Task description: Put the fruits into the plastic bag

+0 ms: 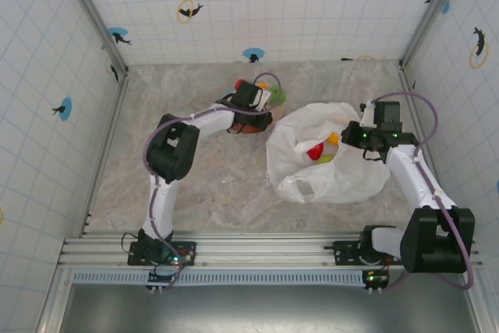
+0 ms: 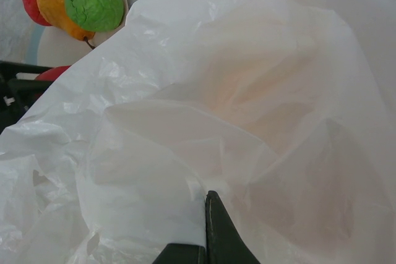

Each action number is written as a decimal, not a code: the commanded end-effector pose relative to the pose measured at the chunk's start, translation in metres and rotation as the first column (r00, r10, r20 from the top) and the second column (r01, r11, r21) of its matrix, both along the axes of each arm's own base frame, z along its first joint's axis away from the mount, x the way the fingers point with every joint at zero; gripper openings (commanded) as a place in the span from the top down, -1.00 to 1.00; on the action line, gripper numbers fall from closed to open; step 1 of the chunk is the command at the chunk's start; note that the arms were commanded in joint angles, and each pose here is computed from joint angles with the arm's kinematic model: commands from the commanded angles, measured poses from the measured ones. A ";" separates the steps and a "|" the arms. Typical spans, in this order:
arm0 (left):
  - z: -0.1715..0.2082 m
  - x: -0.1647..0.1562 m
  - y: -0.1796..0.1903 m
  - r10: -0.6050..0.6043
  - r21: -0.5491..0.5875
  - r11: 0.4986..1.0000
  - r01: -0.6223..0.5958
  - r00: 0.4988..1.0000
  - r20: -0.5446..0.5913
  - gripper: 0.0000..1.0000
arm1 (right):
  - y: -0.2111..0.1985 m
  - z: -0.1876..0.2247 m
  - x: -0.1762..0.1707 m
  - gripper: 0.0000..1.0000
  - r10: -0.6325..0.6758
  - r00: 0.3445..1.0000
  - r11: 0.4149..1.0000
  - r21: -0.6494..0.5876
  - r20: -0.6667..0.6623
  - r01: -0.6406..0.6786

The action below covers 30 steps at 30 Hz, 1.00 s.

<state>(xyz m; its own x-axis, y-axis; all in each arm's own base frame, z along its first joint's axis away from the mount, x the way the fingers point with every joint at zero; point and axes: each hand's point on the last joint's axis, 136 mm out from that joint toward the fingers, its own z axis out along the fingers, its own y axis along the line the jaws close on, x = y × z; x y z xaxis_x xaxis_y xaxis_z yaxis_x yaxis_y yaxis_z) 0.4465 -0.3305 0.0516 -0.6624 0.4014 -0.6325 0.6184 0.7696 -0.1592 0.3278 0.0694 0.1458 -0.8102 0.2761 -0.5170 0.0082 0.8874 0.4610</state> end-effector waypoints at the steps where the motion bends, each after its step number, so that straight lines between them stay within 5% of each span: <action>1: 0.052 0.002 0.009 0.065 -0.095 0.994 -0.055 0.993 0.101 -0.13 | 0.004 0.007 0.005 1.00 0.010 1.000 1.000 0.016 0.029 -0.010; 13: 0.083 -0.116 0.054 0.047 -0.270 0.962 -0.036 0.998 0.036 -0.10 | 0.012 0.008 0.012 1.00 0.021 0.999 0.999 0.036 0.044 -0.023; 19: 0.077 -0.181 0.020 -0.166 -0.276 0.946 0.170 0.985 0.038 -0.13 | 0.019 0.009 0.017 1.00 0.029 0.998 0.998 0.048 0.049 -0.032; 30: 0.053 -0.204 -0.076 -0.386 -0.263 0.889 0.375 0.922 0.011 -0.13 | 0.032 0.014 0.014 1.00 0.049 0.997 0.997 0.054 0.056 -0.052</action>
<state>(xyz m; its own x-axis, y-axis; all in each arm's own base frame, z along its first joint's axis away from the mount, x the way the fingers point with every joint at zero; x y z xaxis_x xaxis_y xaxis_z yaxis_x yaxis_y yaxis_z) 0.2438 -0.3803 0.0972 -0.5690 0.4424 -0.6931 0.8043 0.4750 -0.3571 0.3328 0.0971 0.1425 -0.8244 0.2592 -0.5031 -0.0327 0.8656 0.4996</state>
